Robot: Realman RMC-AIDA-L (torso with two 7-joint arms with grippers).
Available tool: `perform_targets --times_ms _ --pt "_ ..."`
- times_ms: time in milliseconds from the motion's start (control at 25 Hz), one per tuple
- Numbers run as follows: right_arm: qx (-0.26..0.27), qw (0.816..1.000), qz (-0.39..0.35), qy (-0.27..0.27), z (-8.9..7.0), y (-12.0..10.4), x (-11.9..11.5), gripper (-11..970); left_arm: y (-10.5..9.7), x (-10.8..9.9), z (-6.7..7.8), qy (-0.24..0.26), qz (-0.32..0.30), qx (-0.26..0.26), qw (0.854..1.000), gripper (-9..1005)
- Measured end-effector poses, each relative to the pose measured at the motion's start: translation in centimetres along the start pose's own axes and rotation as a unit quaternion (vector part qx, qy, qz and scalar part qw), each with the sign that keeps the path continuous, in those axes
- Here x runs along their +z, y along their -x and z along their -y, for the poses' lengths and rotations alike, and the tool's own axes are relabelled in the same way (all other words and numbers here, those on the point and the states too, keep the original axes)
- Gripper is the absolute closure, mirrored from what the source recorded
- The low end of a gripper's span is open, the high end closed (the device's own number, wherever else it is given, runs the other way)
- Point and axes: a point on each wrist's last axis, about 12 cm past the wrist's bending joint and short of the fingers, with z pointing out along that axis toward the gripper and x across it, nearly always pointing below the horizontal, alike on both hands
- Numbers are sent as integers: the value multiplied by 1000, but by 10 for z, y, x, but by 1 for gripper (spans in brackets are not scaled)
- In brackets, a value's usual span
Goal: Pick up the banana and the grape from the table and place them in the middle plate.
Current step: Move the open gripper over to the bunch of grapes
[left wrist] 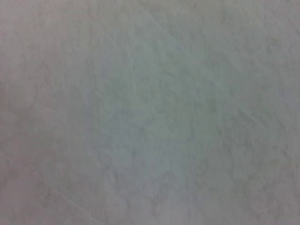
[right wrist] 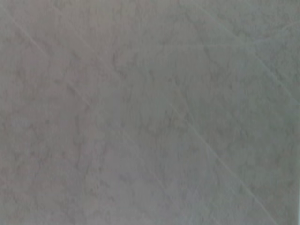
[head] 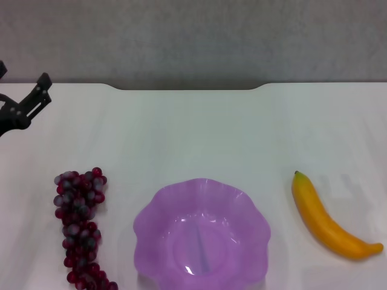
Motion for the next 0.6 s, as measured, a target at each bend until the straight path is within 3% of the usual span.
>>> perform_targets --times_ms 600 --pt "0 1000 -2 0 0 -1 -1 472 6 1 5 -12 -3 0 1000 109"
